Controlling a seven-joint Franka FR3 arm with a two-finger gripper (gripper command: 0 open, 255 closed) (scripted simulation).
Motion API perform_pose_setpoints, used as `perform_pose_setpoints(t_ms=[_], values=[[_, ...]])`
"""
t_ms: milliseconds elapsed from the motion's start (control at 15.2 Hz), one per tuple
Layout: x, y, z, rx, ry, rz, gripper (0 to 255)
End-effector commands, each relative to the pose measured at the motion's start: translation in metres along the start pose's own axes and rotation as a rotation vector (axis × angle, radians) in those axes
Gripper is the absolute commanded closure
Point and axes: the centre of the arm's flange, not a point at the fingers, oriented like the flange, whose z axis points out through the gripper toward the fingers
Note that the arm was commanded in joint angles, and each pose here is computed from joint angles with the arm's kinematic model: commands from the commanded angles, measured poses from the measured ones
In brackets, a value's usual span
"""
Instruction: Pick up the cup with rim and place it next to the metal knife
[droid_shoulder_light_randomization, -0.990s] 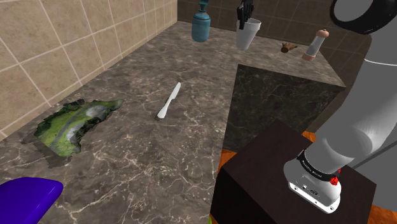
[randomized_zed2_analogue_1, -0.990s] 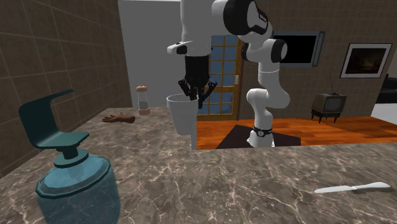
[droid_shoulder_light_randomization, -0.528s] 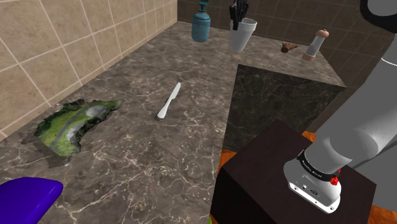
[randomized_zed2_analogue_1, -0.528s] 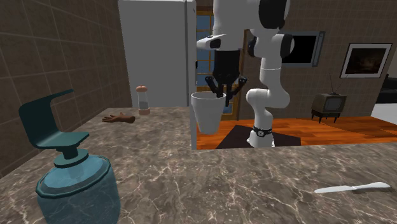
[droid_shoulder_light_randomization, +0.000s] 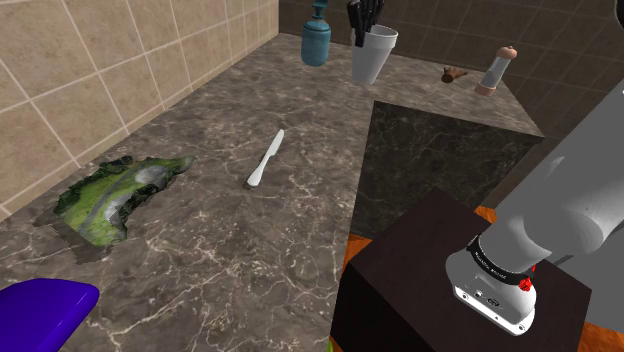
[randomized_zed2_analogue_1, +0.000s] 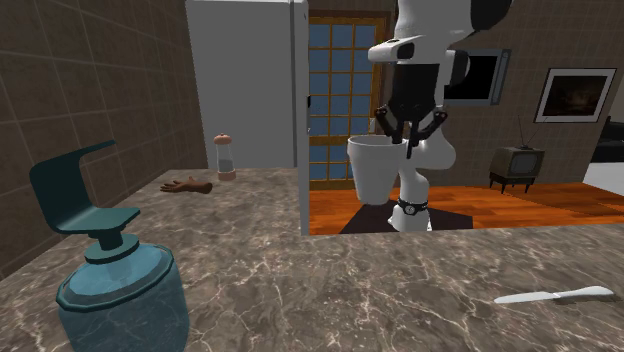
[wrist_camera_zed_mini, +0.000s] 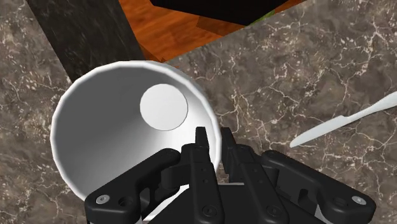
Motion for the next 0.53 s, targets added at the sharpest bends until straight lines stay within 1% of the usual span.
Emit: perform_pose_setpoints(t_ms=[0, 462], values=[[-0.006, -0.025, -0.005, -0.001, 0.000, 0.001, 255], [-0.025, -0.114, -0.024, -0.001, 0.000, 0.001, 255]])
